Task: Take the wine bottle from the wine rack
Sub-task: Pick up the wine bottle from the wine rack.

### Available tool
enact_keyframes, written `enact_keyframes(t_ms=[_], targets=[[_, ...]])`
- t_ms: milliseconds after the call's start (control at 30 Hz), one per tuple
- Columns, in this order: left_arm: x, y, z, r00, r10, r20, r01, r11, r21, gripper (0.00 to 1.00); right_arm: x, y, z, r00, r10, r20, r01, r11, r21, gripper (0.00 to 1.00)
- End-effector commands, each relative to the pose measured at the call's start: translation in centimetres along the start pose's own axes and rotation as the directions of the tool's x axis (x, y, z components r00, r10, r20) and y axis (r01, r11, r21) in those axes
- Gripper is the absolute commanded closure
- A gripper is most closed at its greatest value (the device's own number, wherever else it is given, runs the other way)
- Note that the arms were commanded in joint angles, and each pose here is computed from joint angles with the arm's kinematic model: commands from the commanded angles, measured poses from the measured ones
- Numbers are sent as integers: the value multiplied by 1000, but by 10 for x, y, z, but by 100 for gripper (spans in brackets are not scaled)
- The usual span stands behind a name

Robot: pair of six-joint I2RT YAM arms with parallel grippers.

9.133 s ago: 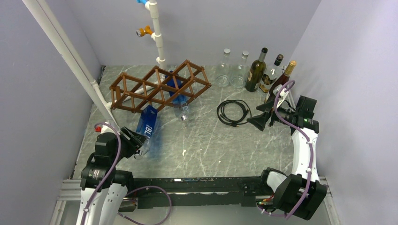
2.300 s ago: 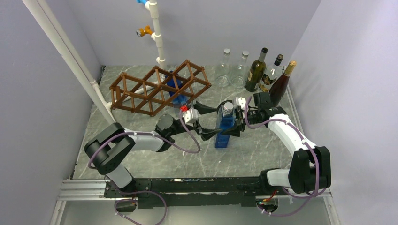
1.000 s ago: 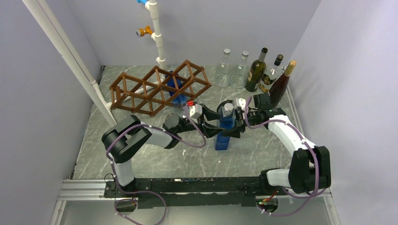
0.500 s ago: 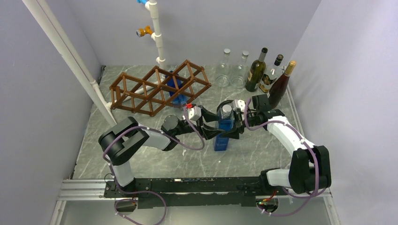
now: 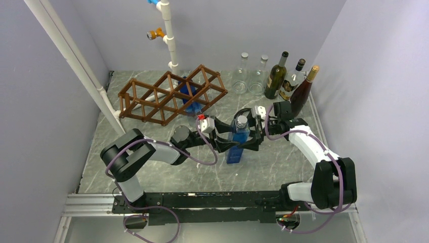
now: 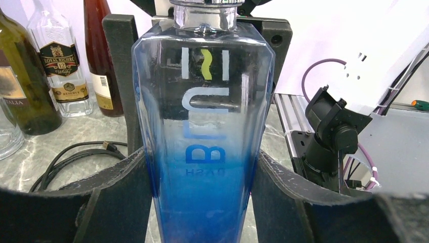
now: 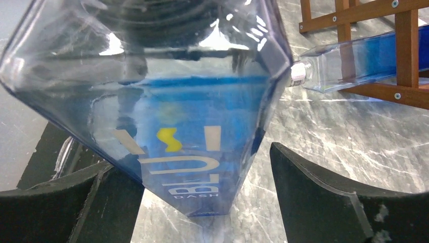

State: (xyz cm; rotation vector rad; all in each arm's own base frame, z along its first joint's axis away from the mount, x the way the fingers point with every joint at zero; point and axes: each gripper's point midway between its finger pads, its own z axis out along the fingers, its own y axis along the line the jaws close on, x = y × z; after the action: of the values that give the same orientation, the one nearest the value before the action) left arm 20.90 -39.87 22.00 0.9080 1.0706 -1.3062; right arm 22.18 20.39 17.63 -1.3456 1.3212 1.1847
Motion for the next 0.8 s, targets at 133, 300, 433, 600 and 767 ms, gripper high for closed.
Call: enact_keyframes(t_ms=[133, 300, 433, 600, 767], targets=[[-74, -21, 1, 960, 178, 217, -193, 980, 47, 100, -28, -1, -9, 995, -94, 24, 93, 996, 5, 1], [-73, -22, 0, 963, 182, 201, -195, 980, 48, 100, -51, 7, -16, 993, -118, 16, 119, 993, 0, 1], [-72, -22, 0, 965, 183, 190, -195, 980, 47, 100, -64, 13, -18, 991, -133, 4, 133, 991, -12, 1], [-72, -22, -1, 965, 182, 188, -194, 980, 46, 100, -75, 26, -12, 991, -126, -37, 122, 990, -76, 1], [-72, -23, -2, 965, 180, 189, -192, 980, 46, 100, -79, 41, 4, 991, -116, -64, 103, 978, -182, 1]])
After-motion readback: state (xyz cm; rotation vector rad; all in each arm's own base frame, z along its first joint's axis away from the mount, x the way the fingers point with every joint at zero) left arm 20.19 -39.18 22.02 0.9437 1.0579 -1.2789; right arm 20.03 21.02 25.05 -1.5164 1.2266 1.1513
